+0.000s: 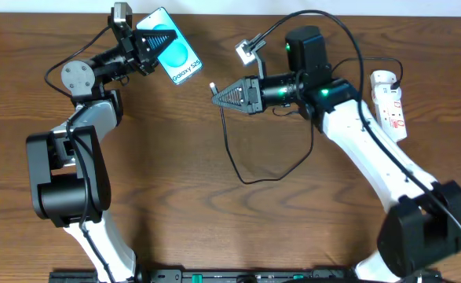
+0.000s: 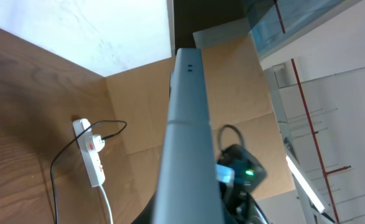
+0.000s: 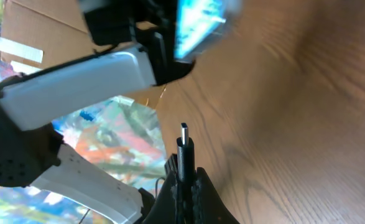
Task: Plug charger to phone and switch on socket
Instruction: 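Align the plug tip with the phone's bottom port using the right gripper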
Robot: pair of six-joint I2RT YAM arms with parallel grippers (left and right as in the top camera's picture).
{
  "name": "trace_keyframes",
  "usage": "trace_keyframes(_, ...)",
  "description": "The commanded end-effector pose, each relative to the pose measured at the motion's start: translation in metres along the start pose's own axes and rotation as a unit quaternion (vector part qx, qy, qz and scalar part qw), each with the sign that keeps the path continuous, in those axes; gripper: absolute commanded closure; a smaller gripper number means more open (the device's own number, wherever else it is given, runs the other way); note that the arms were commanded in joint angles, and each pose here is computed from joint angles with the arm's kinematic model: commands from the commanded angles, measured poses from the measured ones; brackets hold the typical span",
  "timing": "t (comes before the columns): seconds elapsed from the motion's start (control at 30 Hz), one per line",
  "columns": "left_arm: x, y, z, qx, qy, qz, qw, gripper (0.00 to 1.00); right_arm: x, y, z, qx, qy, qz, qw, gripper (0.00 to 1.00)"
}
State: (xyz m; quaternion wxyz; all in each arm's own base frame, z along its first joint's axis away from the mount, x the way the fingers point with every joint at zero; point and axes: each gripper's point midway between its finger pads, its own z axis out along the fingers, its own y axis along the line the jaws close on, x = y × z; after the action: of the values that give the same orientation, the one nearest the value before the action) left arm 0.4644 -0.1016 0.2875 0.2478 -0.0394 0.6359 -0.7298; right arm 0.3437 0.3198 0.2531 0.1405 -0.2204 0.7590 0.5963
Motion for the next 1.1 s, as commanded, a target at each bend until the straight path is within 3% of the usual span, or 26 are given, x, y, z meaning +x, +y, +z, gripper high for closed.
trace_keyframes(0.0, -0.001, -0.011, 0.001, 0.004, 0.010, 0.037, 0.999, 0.93, 0.010, -0.014, 0.010, -0.044, 0.030, 0.027, 0.998, 0.99)
trace_keyframes(0.3, 0.012, 0.002, -0.001, -0.019, 0.053, 0.057, 0.997, 0.93, 0.018, -0.018, 0.012, -0.159, 0.070, -0.017, 0.985, 0.99)
trace_keyframes(1.07, 0.011, 0.012, 0.000, -0.029, 0.056, 0.047, 0.997, 0.93, 0.023, -0.030, 0.021, -0.164, 0.076, -0.018, 0.983, 0.99)
